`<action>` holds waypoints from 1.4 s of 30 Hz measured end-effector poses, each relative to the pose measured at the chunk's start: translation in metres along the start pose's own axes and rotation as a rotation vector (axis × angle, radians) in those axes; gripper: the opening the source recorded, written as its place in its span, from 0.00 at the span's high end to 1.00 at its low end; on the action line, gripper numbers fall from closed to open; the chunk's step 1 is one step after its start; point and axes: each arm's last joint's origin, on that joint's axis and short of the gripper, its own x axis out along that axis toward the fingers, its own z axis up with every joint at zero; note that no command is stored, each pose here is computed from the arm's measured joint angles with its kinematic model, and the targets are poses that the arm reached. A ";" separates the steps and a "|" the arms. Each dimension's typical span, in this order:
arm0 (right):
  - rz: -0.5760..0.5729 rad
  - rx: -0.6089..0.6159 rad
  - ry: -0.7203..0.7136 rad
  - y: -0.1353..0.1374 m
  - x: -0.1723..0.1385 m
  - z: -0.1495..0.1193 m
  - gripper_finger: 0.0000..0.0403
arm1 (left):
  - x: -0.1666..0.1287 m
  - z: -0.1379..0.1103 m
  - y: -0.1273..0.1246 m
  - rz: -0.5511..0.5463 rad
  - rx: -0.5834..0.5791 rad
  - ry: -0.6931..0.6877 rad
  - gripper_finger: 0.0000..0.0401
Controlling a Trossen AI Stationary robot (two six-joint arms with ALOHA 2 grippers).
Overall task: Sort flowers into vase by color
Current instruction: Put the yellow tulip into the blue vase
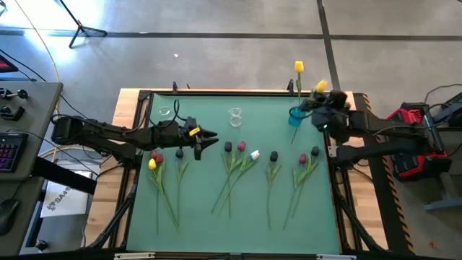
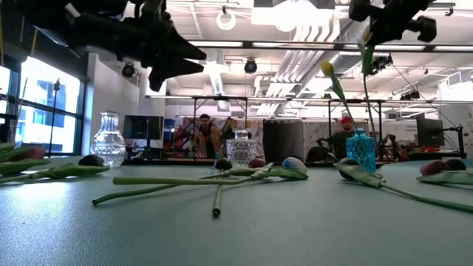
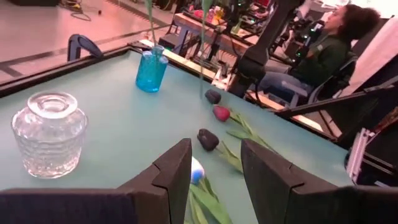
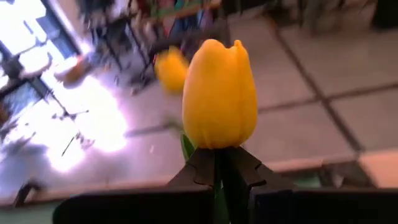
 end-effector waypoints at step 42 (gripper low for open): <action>-0.200 -0.130 -0.214 0.020 0.068 0.042 1.00 | 0.002 0.007 0.009 0.063 0.001 -0.009 0.68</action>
